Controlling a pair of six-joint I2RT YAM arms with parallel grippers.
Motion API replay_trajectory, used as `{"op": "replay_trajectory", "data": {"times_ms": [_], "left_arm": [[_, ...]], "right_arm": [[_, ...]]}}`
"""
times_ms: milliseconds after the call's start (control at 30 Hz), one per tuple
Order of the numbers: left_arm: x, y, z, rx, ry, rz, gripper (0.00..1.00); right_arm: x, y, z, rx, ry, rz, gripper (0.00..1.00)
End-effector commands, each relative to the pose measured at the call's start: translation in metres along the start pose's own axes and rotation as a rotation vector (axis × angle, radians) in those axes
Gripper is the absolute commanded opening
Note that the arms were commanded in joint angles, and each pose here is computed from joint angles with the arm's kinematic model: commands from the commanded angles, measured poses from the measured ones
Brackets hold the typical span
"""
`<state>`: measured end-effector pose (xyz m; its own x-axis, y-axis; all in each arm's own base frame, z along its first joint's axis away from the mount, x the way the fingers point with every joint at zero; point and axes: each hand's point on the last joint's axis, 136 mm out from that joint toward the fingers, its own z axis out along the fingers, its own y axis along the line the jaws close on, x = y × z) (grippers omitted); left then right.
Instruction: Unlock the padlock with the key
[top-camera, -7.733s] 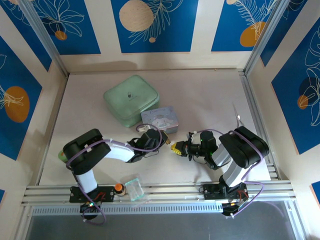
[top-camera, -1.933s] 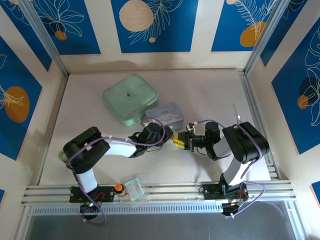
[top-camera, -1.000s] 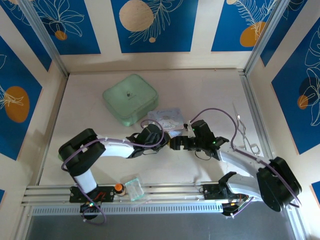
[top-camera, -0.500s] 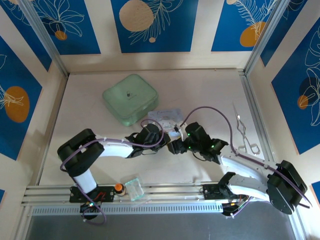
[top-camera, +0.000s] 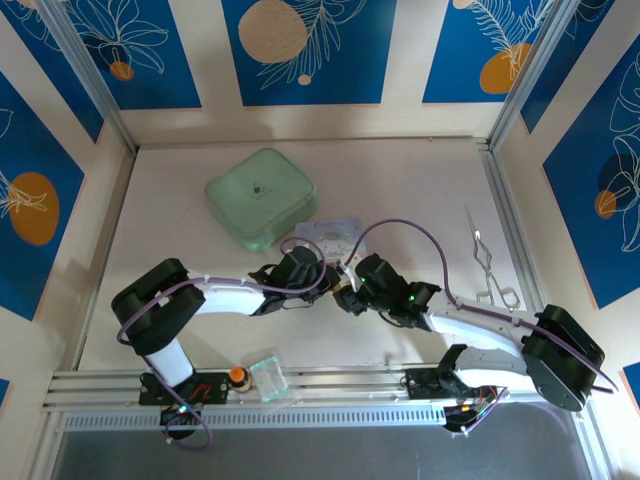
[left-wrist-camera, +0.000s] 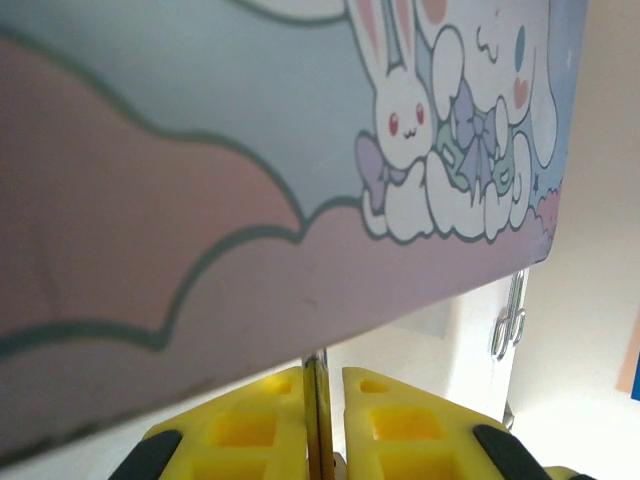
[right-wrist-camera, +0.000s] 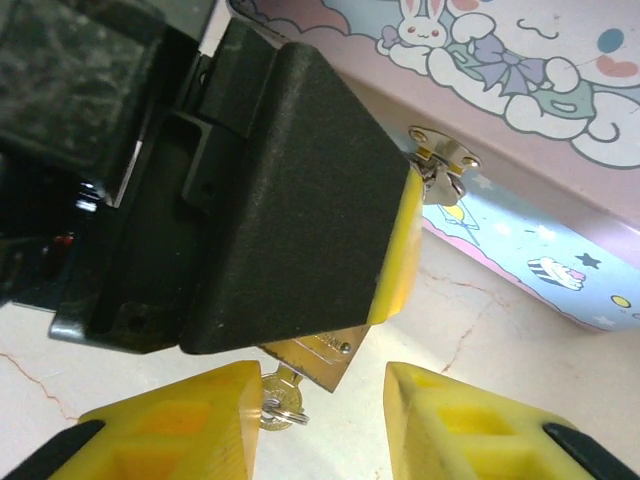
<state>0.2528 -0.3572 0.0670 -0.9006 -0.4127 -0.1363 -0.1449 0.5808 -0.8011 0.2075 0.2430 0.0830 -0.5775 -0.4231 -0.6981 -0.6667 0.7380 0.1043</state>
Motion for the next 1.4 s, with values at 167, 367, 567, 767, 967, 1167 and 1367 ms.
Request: {"op": "replay_trajectory", "data": {"times_ms": [167, 367, 567, 767, 967, 1167, 1367], "left_arm": [[-0.006, -0.027, -0.009, 0.076, -0.009, 0.025, 0.00], [-0.007, -0.029, -0.010, 0.077, -0.011, 0.022, 0.00], [-0.004, -0.029, -0.009, 0.090, 0.005, 0.004, 0.00], [-0.002, -0.026, -0.010, 0.091, 0.009, -0.002, 0.00], [-0.001, -0.027, -0.012, 0.102, 0.013, -0.006, 0.00], [0.000, -0.027, -0.012, 0.132, 0.012, -0.038, 0.00], [0.001, -0.028, -0.013, 0.138, 0.017, -0.041, 0.00]], "right_arm": [[0.007, 0.011, 0.012, -0.010, 0.020, -0.053, 0.36], [0.007, 0.011, 0.018, 0.017, 0.027, -0.077, 0.32], [0.001, 0.015, 0.024, 0.014, 0.007, -0.073, 0.23], [-0.002, 0.016, 0.027, -0.021, 0.002, -0.022, 0.10], [-0.001, 0.011, 0.023, -0.125, -0.007, 0.099, 0.10], [0.007, -0.002, 0.022, -0.174, 0.007, 0.220, 0.09], [0.015, -0.018, 0.019, -0.198, 0.012, 0.326, 0.13]]}}
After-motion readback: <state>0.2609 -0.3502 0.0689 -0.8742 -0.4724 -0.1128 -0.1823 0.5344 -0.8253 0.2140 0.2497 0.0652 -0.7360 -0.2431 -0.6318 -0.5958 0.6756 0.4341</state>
